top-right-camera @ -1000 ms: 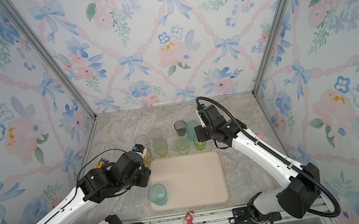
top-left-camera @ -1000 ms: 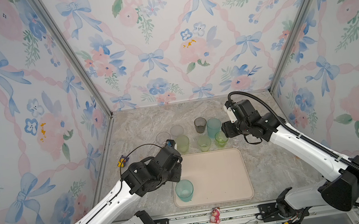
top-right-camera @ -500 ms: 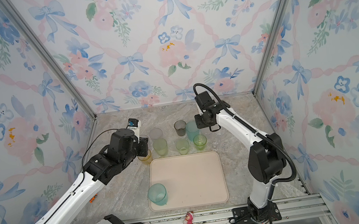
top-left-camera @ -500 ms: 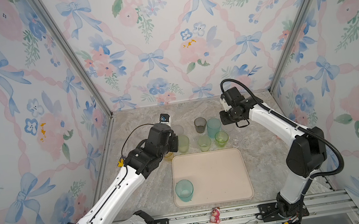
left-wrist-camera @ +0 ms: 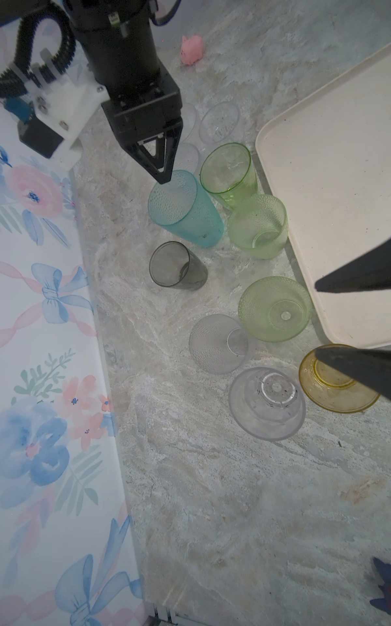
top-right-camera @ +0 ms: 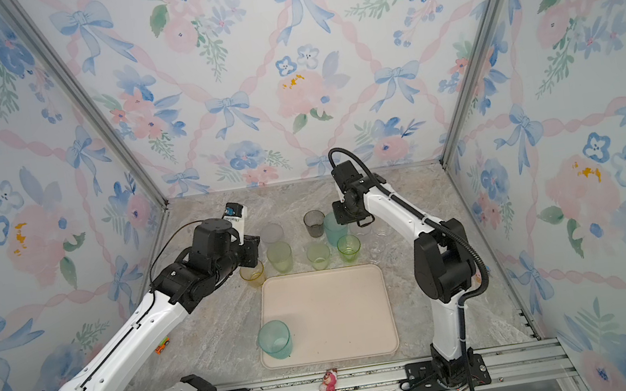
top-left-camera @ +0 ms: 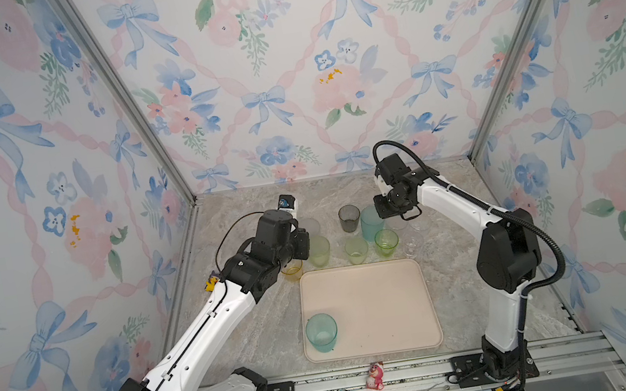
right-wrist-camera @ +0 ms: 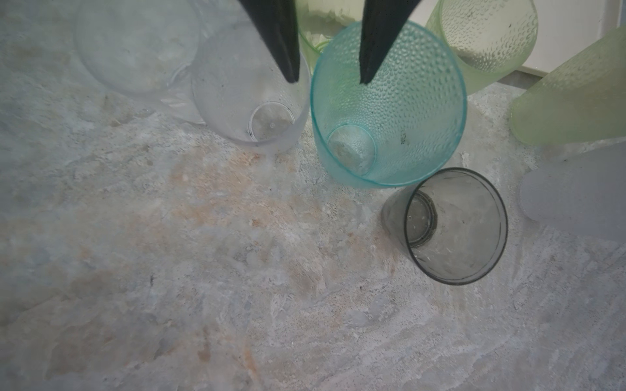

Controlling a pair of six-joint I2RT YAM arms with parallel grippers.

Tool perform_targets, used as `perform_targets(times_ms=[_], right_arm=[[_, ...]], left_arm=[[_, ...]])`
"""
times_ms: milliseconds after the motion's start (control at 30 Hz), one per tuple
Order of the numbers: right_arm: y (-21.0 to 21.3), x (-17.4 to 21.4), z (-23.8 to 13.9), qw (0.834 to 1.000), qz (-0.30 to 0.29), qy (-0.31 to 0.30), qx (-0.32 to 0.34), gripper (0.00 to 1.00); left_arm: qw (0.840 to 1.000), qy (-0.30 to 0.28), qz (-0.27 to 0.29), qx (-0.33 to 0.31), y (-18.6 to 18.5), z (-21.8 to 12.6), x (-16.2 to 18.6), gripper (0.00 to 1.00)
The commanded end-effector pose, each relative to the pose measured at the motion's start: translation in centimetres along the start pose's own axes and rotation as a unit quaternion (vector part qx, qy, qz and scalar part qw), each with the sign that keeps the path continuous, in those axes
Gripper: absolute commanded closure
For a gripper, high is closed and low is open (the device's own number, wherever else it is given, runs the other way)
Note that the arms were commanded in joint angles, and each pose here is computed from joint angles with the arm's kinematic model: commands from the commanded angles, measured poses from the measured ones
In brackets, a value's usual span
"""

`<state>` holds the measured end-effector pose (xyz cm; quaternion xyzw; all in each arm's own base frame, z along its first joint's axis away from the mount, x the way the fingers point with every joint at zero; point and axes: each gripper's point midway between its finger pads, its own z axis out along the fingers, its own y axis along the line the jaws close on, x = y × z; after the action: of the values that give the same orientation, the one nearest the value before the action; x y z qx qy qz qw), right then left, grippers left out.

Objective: Place the glasses into the tray
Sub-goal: 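Release the teal cup with the left gripper while the right gripper reaches for another, then close the right gripper on the second teal cup and lift it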

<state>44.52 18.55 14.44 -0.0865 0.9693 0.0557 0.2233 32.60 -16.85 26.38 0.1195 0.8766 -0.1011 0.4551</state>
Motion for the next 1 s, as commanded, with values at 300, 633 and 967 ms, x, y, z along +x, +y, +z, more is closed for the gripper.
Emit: perform_targets(times_ms=[300, 633, 967], right_arm=[[-0.5, -0.5, 1.9, 1.000, 0.000, 0.020, 0.007, 0.73], [-1.0, -0.2, 2.7, 0.999, -0.005, 0.030, 0.018, 0.85], [-1.7, -0.1, 2.3, 0.999, -0.016, 0.026, 0.035, 0.95]], left_arm=[[1.000, 0.012, 0.012, 0.009, 0.4, 0.9, 0.5, 0.70], [1.000, 0.019, 0.013, 0.009, 0.8, 1.4, 0.7, 0.71], [0.999, 0.026, 0.013, 0.015, 0.7, 1.6, 1.2, 0.72]])
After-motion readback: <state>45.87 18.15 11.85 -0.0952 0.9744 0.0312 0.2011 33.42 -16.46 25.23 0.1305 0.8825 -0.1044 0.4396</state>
